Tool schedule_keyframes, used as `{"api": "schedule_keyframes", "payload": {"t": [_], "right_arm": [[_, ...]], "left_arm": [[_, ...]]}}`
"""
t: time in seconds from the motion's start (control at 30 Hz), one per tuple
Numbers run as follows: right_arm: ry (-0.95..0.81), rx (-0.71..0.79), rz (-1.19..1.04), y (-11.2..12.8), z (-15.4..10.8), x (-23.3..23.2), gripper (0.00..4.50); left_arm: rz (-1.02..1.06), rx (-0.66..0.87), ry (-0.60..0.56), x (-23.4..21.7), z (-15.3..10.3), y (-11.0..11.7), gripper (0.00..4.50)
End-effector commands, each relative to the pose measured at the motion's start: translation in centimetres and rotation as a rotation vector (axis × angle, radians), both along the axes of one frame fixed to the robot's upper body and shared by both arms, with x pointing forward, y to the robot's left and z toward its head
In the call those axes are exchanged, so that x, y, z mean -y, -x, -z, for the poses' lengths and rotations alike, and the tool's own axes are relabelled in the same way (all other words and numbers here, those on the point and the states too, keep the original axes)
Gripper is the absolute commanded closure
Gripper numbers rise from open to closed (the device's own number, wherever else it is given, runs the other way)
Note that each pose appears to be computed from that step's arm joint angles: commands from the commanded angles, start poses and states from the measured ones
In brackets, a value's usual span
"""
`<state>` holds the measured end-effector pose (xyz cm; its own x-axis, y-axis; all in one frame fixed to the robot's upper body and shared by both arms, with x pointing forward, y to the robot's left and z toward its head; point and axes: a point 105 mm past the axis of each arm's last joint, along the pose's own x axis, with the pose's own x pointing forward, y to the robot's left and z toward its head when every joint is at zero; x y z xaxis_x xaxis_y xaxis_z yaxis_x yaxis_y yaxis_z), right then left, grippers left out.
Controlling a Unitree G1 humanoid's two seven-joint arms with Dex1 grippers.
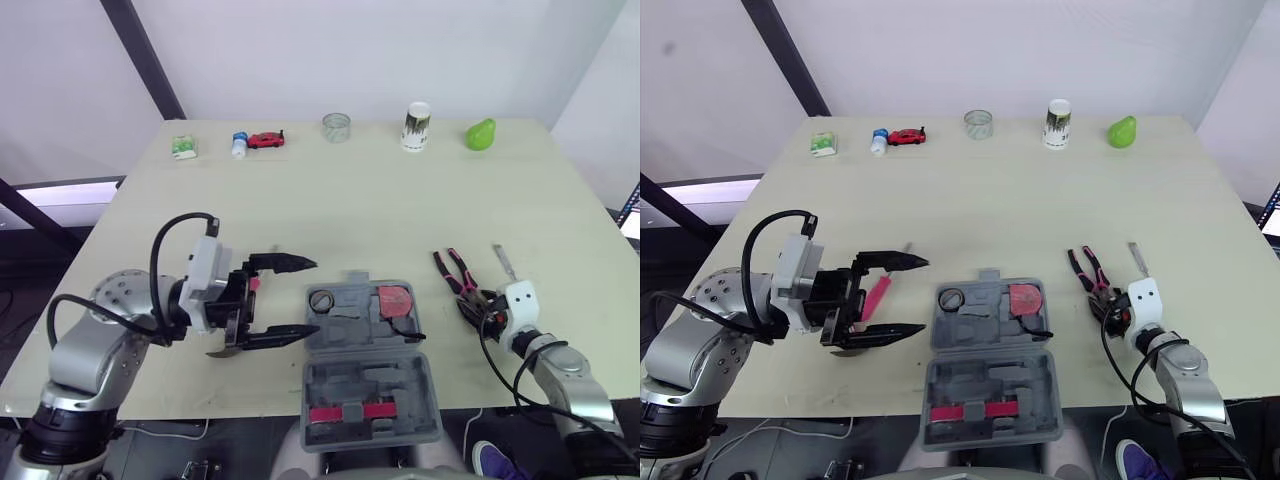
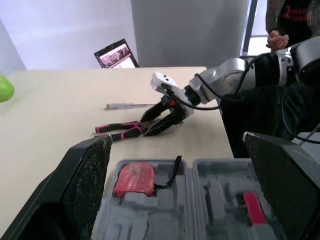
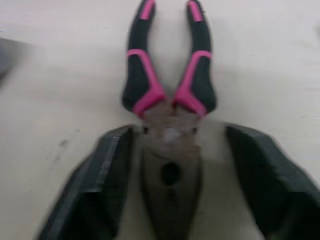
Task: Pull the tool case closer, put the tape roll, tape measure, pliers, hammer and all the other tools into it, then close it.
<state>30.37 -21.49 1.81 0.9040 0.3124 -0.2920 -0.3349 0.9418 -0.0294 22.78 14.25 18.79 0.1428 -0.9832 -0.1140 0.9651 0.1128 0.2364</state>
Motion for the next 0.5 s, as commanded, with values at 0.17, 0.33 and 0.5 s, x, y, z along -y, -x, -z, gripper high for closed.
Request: {"api": "schedule_keyframes", "payload": {"t": [0.17, 0.33, 0.5], "right_arm": [[-0.005, -0.006, 0.001, 0.5, 0.8, -0.5, 3.51], [0.075, 0.062, -0.051, 0.1, -1.0, 0.3, 3.51], [0.176, 0.108, -0.288, 0.6, -4.9, 0.0, 3.51]], "left_arm": [[0.002, 0.028, 0.003, 0.0, -0.2, -0.2, 0.00], [-0.011, 0.048, 0.016, 0.1, -0.2, -0.4, 0.00], [-0.019, 0.035, 0.049, -0.2, -0.3, -0.3, 0.00]]}}
